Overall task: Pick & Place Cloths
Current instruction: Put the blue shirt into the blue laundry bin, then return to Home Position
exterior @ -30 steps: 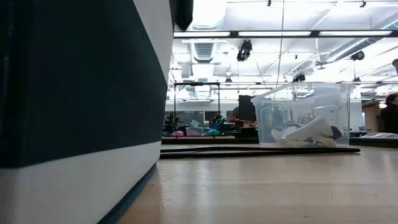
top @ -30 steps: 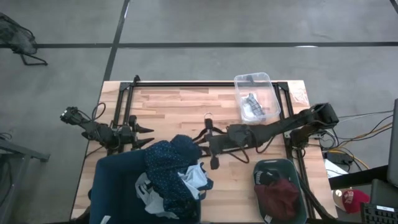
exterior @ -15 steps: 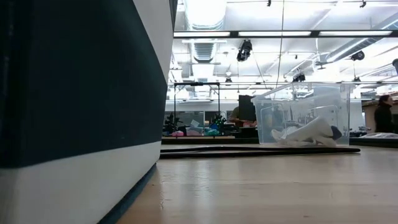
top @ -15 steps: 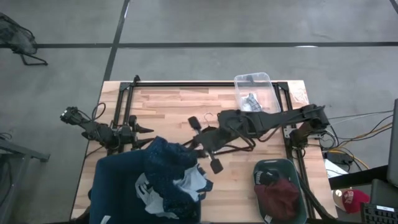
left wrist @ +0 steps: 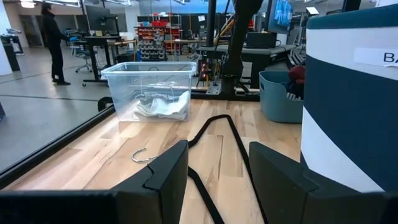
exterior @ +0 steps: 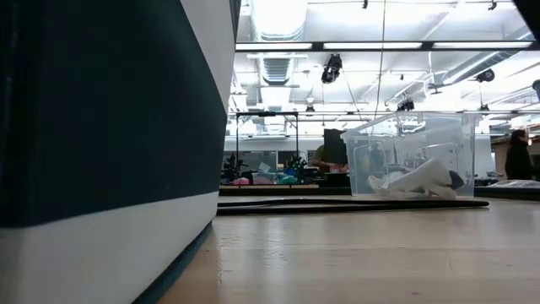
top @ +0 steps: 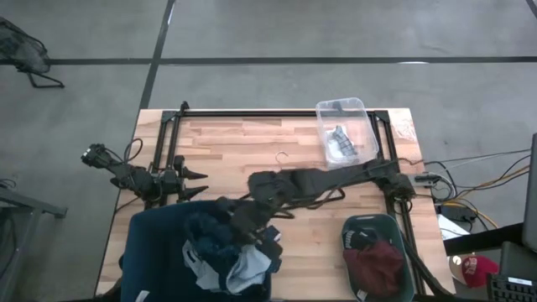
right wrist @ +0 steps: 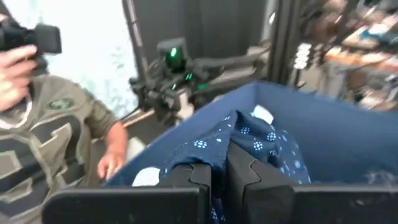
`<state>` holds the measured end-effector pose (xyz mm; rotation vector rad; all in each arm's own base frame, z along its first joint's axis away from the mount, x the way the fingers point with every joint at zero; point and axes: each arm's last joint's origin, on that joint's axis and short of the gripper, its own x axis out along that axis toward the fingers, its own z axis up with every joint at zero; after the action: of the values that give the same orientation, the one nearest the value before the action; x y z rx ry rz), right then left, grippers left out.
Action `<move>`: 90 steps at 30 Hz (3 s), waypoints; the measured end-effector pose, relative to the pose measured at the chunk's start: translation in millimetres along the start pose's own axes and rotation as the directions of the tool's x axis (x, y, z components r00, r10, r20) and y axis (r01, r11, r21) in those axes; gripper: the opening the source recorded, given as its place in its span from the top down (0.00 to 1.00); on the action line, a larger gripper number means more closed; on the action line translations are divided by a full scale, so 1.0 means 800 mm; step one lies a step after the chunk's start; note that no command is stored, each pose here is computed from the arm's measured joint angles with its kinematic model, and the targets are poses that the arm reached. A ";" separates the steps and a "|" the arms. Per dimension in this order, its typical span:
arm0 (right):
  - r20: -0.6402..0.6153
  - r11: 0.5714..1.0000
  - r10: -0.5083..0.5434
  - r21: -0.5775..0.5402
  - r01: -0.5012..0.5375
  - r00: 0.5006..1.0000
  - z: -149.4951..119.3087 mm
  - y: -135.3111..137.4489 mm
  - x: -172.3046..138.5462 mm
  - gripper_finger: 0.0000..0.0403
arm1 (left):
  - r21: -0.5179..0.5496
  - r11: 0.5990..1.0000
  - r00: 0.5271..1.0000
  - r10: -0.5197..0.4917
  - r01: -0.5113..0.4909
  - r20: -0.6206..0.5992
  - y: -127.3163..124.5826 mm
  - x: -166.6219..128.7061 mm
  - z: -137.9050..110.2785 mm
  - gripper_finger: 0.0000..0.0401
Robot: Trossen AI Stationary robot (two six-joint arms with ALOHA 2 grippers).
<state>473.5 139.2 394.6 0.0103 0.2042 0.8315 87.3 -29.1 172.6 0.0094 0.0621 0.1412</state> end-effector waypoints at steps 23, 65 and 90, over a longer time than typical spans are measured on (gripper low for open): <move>-0.114 0.993 0.115 0.005 -0.115 0.987 0.021 0.027 -0.040 0.58 | -0.001 1.000 1.000 -0.001 0.001 0.001 0.000 0.000 0.000 0.56; 0.014 0.778 -0.628 -0.030 0.628 0.778 -0.135 0.112 -0.244 0.96 | 0.000 1.000 1.000 -0.003 0.003 0.000 0.000 0.000 0.000 0.56; 0.092 0.488 -0.873 0.148 0.860 0.480 -0.302 0.152 -0.363 0.98 | 0.000 1.000 1.000 -0.003 0.003 -0.001 0.000 0.000 0.000 0.56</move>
<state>149.4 -9.2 219.9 0.0455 0.0678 -0.2342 87.4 -29.3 172.5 0.0095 0.0629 0.1382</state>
